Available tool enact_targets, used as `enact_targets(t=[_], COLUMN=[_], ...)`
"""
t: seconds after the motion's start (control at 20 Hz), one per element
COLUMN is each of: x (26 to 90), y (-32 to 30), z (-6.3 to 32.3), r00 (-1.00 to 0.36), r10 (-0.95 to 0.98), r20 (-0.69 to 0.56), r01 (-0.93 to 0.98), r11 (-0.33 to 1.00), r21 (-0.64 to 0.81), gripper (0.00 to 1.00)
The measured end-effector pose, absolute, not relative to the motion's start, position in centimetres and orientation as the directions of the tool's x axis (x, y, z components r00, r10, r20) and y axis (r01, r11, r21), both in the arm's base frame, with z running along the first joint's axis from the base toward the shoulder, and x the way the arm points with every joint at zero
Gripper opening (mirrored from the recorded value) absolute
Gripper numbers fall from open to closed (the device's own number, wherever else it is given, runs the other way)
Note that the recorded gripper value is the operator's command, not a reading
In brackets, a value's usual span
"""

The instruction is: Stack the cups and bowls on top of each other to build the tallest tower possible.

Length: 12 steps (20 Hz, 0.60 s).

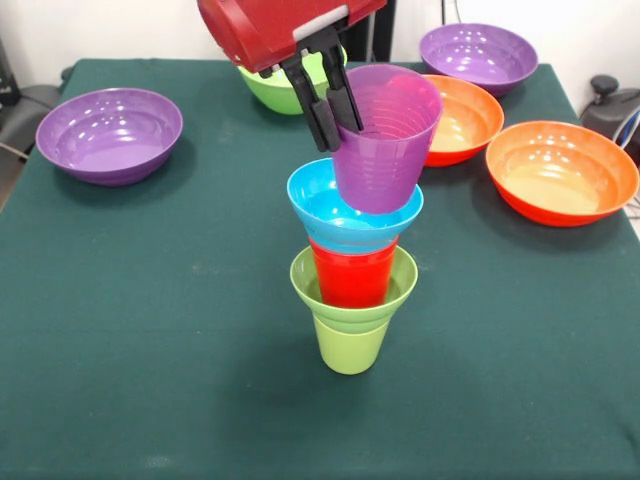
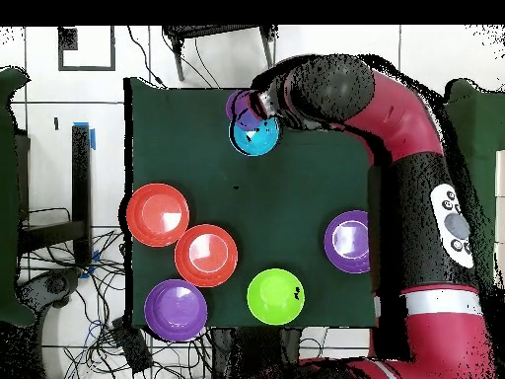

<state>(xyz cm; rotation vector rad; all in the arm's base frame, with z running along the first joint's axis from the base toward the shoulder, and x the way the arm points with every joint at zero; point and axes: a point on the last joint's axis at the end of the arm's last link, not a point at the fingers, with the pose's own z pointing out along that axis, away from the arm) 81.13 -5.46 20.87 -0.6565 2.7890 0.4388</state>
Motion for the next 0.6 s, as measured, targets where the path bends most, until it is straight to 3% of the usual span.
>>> enact_targets(t=[0.6], x=[80.31], y=[-5.1], z=[20.06], r00=[-0.87], r10=[-0.391], r20=[-0.301], r01=[-0.463], r11=[0.857], r21=[0.226], gripper=[0.0])
